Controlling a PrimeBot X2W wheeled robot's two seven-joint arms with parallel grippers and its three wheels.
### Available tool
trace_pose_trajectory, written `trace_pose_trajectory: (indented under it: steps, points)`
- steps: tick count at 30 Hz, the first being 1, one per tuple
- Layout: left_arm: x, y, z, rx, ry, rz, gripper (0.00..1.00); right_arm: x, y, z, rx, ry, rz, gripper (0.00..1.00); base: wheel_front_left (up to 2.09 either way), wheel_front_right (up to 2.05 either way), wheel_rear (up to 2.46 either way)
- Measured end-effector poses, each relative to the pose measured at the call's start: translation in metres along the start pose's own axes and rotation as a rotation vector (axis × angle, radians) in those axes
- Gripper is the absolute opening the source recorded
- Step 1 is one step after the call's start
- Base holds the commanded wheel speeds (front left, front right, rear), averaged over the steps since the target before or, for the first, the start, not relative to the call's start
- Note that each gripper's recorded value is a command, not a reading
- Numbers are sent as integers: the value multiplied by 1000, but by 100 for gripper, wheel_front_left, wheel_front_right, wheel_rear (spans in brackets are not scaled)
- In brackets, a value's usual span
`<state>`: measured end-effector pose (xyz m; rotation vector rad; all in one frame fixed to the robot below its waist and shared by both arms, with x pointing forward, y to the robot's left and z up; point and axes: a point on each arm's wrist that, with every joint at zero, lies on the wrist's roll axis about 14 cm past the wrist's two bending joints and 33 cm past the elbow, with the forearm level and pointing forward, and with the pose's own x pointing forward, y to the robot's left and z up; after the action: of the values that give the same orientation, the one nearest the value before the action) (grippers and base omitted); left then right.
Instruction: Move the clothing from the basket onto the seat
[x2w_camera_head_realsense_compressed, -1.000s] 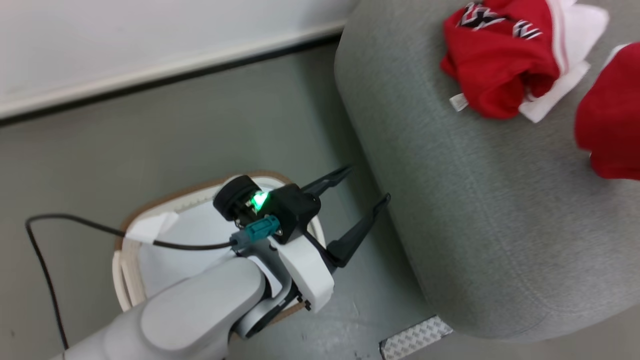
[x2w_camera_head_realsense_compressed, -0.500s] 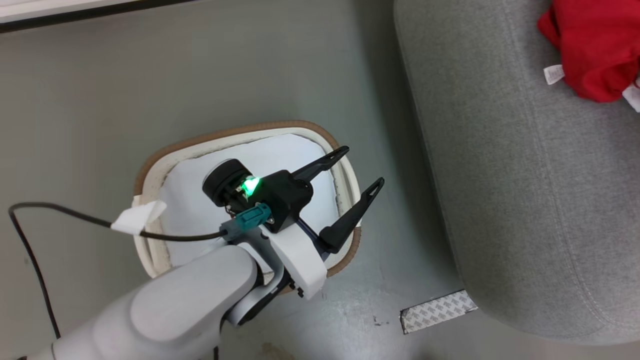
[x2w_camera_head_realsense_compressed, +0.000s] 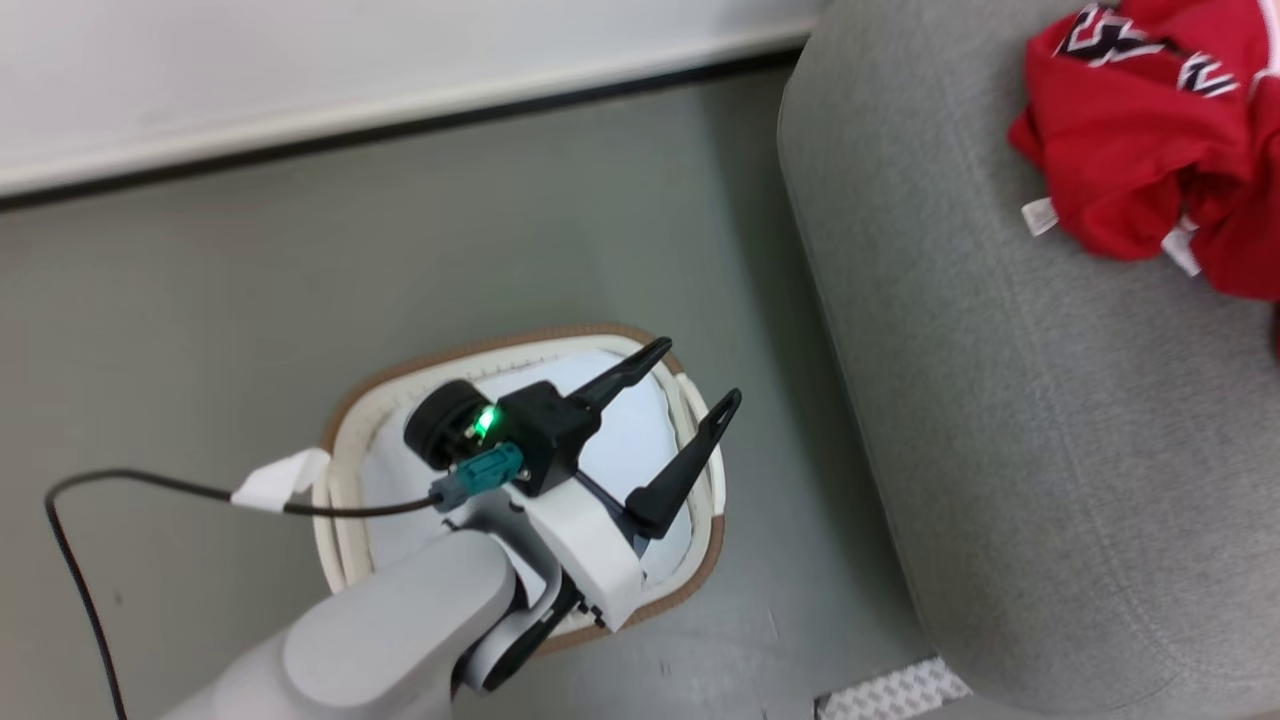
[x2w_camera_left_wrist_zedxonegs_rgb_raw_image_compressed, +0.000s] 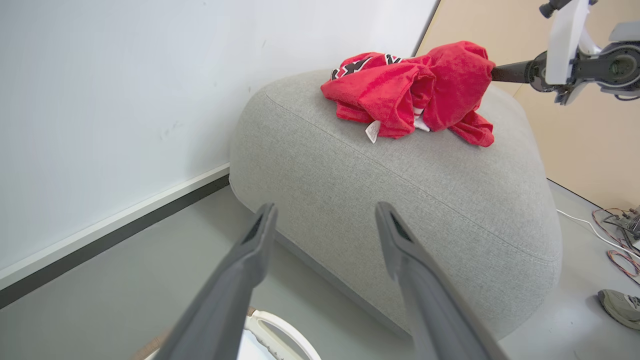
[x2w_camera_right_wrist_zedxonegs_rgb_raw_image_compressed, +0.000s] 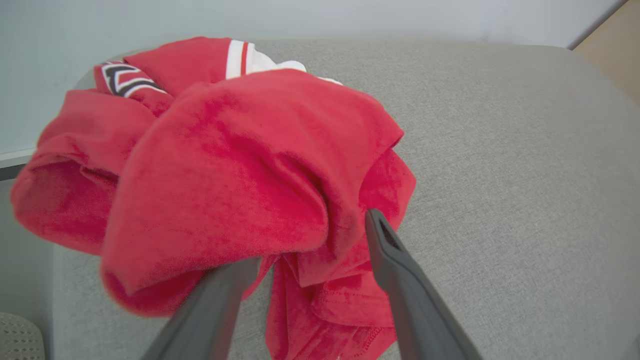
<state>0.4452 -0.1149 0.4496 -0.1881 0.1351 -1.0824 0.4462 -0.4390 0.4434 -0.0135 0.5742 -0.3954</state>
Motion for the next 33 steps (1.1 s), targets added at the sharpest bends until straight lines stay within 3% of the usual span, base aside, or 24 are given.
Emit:
trace_pose_trajectory:
  steps: [8, 18, 26, 33]
  points:
    - [-21, -8, 50, 41, -72, 124, 100, -59, 13, 60, -114, -171, 108, 100, 0, 0, 0]
    - [-81, -2, 139, 58, -303, 340, 100, -151, 63, 133, -77, -535, 316, 100, 0, 0, 0]
    - [-172, 41, 156, 82, -404, 656, 100, -189, 141, 125, 43, -684, 519, 100, 0, 0, 0]
    - [-227, 53, 125, 55, -380, 804, 100, -205, 194, 69, 155, -671, 644, 100, 0, 0, 0]
